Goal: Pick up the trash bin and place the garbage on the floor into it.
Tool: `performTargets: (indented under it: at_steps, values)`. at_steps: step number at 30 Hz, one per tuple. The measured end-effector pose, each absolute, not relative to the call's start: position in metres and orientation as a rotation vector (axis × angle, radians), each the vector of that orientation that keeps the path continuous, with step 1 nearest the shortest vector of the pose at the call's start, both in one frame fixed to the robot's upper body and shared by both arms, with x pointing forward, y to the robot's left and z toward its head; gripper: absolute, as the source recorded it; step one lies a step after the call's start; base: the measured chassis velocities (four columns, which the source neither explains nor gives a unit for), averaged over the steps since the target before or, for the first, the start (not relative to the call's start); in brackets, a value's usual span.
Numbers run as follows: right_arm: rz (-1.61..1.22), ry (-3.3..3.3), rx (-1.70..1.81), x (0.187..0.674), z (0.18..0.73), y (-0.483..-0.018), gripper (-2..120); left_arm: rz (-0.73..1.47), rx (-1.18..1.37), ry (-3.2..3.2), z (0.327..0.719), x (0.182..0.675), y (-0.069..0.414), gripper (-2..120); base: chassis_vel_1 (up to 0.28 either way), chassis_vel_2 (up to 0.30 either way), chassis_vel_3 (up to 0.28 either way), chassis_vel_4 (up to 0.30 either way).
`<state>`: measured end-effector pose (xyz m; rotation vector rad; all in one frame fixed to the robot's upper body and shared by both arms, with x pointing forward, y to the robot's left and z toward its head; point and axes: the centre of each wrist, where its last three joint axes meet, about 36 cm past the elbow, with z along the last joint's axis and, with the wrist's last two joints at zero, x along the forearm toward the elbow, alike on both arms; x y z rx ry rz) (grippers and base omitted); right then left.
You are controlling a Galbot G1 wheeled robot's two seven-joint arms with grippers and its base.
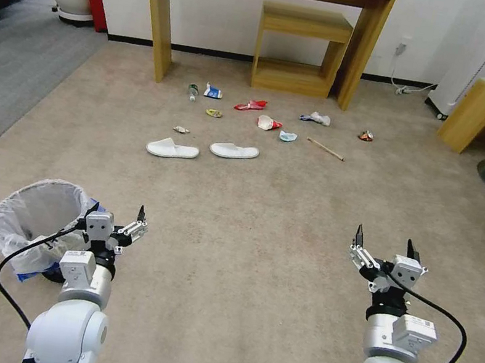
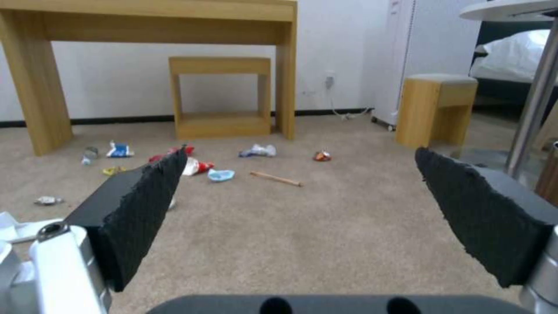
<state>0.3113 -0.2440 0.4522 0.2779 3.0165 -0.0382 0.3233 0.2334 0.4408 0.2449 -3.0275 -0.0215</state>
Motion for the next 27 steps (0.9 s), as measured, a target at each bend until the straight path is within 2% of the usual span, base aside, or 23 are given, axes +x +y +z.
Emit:
performTargets:
  at_steps: [27]
  values:
    - [-0.039,2.957,0.244,0.3152,0.4482,-0.2494,100,-0.041,0.241,-3.017,0.4337,0.3258,0.2322,100,0.000,0.000,0.000,0.000]
